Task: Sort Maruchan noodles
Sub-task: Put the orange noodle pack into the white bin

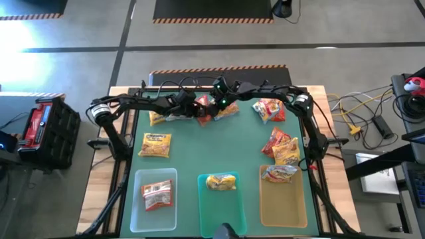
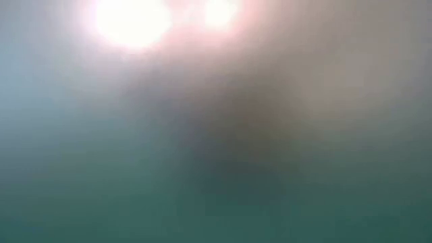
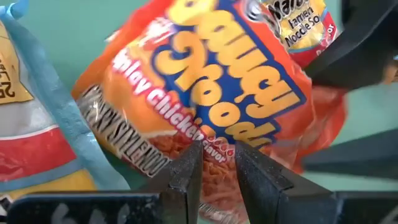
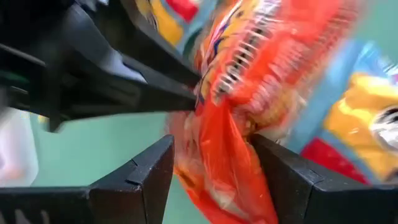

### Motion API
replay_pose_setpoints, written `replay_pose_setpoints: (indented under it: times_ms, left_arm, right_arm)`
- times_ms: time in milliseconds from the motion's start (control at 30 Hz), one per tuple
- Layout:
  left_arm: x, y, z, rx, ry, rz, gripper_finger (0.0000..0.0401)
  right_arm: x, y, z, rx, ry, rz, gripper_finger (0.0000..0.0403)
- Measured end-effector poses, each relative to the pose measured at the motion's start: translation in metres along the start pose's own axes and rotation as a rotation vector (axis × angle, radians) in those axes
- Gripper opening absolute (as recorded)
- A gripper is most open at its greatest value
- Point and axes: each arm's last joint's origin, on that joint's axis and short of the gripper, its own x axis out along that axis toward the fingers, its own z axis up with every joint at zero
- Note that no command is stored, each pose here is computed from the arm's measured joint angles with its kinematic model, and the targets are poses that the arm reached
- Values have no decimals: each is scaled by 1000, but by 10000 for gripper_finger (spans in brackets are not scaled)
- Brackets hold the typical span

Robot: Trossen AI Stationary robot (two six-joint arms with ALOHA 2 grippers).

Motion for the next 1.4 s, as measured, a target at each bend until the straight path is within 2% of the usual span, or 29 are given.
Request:
replay_pose_setpoints:
  times_ms: [167,400,600,667,800,967,1233,1400]
  left_arm:
    - [0,0,0,5,-2,-2,79]
    - [-2,-2,0,9,17,-33,79]
    - [-23,-7,2,87,47,-81,79]
    - [-38,-13,4,144,51,-112,79]
    - [-64,-11,1,228,94,-100,79]
    - [-99,-19,4,360,60,-198,79]
    - [-121,-22,5,350,8,-246,80]
    - [-124,-23,4,344,21,-245,108]
  right_arm:
    - [8,5,-4,-25,9,-30,164]
    - [7,5,-4,-26,5,-34,77]
    - [5,7,-3,-53,9,-24,17]
    - [3,5,-3,-59,19,-39,13]
    - [-6,6,-4,-109,49,-63,11]
    - [-21,15,-8,-274,114,-62,10]
    - [-44,34,-9,-477,144,-17,10]
    - [-60,47,-8,-582,130,-2,11]
